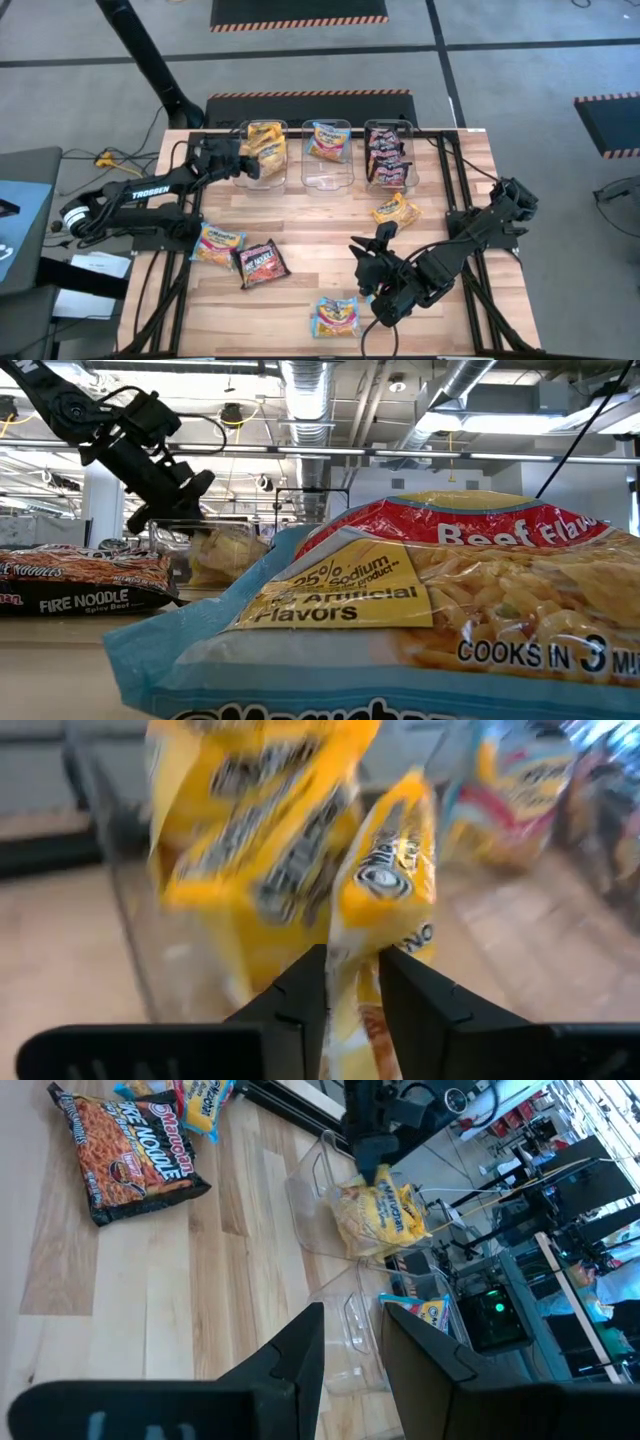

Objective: Sort Maruchan noodles
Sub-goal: Put the yellow noodle pack into the left transparent bin

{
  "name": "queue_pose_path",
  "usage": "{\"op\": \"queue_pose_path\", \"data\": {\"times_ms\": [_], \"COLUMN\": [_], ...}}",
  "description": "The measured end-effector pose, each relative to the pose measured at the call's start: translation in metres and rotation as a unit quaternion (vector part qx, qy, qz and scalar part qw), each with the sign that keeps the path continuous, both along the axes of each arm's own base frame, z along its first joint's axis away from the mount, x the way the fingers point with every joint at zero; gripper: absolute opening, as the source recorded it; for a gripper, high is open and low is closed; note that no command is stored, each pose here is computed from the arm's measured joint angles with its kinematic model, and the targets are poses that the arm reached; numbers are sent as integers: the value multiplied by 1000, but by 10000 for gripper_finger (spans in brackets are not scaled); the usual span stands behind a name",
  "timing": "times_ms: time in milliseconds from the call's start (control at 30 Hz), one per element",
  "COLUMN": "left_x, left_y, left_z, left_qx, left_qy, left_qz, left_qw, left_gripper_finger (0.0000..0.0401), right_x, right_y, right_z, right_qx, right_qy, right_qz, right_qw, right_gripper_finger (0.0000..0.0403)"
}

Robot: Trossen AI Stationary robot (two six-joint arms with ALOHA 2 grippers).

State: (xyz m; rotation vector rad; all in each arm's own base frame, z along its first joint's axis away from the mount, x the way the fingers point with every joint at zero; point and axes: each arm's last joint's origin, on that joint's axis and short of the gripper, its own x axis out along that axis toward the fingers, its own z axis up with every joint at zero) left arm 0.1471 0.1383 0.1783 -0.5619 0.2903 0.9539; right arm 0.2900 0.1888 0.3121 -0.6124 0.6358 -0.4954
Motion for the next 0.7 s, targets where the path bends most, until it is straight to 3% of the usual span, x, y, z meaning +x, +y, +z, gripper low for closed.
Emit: {"op": "queue_pose_path", "data": {"times_ms": [100,500,700], "left_x": [-2,0,-7], "left_y": [-2,3,7], "left_z": [-6,6,7], "left_qx": [-23,9,-24], "left_qy": [25,52,100], "left_qz": [1,-19,6], "left_qw": [999,998,995], "left_gripper_finger": [87,88,88], "right_x": [0,0,0], "right_y": [0,0,0], "right_z": [0,0,0], "right_qx": [0,0,0], "right_qy": [0,0,0], "right_qz": [0,0,0], "right_qw": [1000,1000,1000], "right_gripper_finger": [128,128,128]}}
